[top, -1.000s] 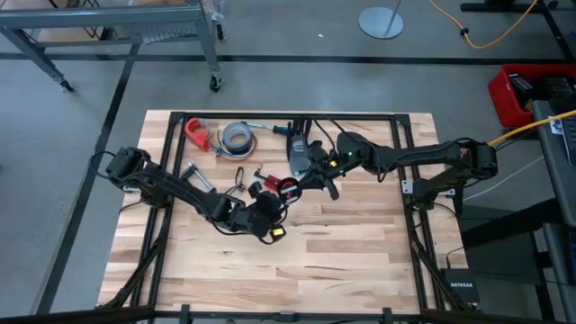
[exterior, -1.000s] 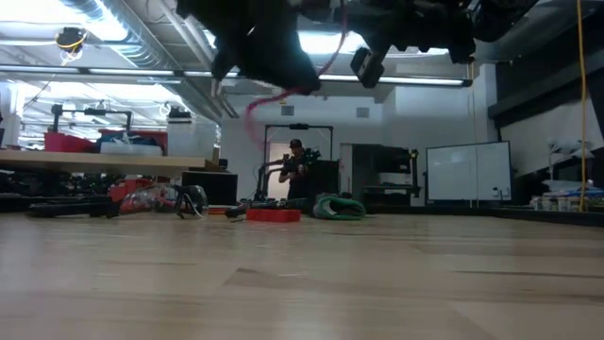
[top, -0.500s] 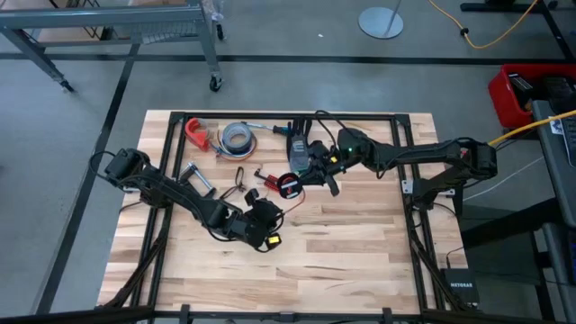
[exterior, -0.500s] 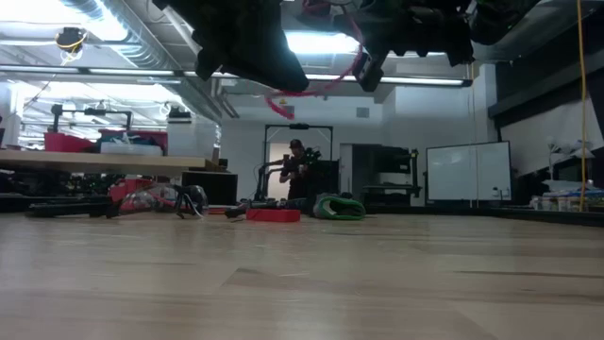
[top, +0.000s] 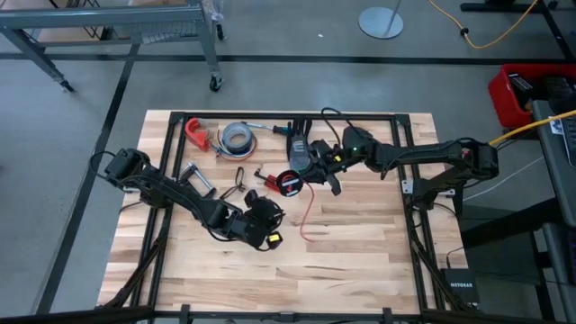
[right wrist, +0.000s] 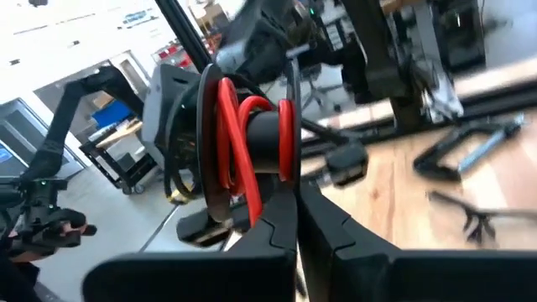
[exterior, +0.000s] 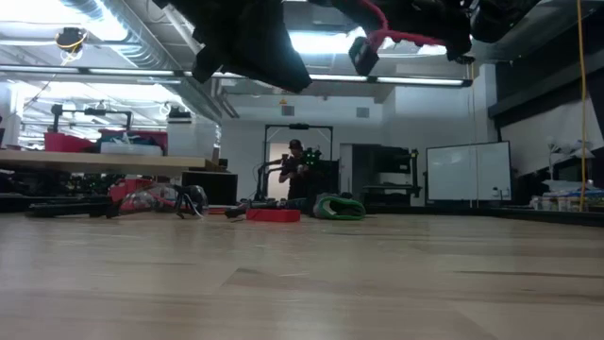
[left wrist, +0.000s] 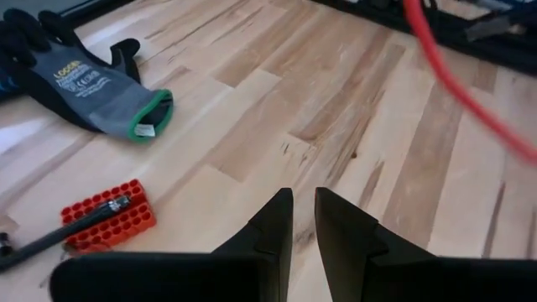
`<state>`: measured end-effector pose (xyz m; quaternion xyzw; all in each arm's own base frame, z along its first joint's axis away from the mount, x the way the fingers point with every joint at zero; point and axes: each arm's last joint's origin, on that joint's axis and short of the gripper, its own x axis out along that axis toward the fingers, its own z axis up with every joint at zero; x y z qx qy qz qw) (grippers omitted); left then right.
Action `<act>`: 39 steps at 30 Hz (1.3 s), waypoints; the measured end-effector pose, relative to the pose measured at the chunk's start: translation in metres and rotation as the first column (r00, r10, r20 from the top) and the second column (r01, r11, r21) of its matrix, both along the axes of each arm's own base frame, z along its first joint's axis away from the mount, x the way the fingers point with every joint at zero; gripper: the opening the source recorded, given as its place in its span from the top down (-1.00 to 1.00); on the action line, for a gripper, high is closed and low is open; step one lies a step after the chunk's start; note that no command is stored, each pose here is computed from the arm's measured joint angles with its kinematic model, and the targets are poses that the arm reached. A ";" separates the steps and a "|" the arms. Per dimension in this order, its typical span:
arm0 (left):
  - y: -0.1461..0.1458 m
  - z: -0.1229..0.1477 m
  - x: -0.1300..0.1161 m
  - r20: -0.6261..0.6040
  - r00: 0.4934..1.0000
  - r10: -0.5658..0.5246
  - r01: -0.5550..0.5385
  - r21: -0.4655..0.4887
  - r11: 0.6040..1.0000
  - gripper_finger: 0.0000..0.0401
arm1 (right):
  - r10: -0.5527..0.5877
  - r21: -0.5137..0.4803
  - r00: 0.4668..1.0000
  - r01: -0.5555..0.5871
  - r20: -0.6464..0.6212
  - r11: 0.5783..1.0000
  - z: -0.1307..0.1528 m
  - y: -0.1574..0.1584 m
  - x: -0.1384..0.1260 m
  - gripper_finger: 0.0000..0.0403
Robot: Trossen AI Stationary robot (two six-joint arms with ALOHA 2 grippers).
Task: Coil cords
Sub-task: Coil the orange wire into the black spool
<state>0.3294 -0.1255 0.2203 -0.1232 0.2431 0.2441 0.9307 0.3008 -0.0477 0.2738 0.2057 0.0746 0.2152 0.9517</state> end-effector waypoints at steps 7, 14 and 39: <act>-0.002 0.007 0.006 0.086 0.996 -0.011 0.013 -0.023 1.000 0.78 | -0.057 -0.119 0.996 0.065 0.066 0.991 0.001 -0.002 0.001 1.00; -0.005 0.009 0.009 0.112 0.993 -0.043 0.047 -0.037 0.998 0.78 | -0.111 -0.221 0.987 0.134 0.114 0.966 0.001 -0.004 0.002 1.00; 0.001 -0.012 0.025 0.103 0.993 -0.049 0.055 -0.057 0.997 0.78 | -0.072 -0.387 0.968 0.163 0.240 0.908 0.006 0.013 0.005 1.00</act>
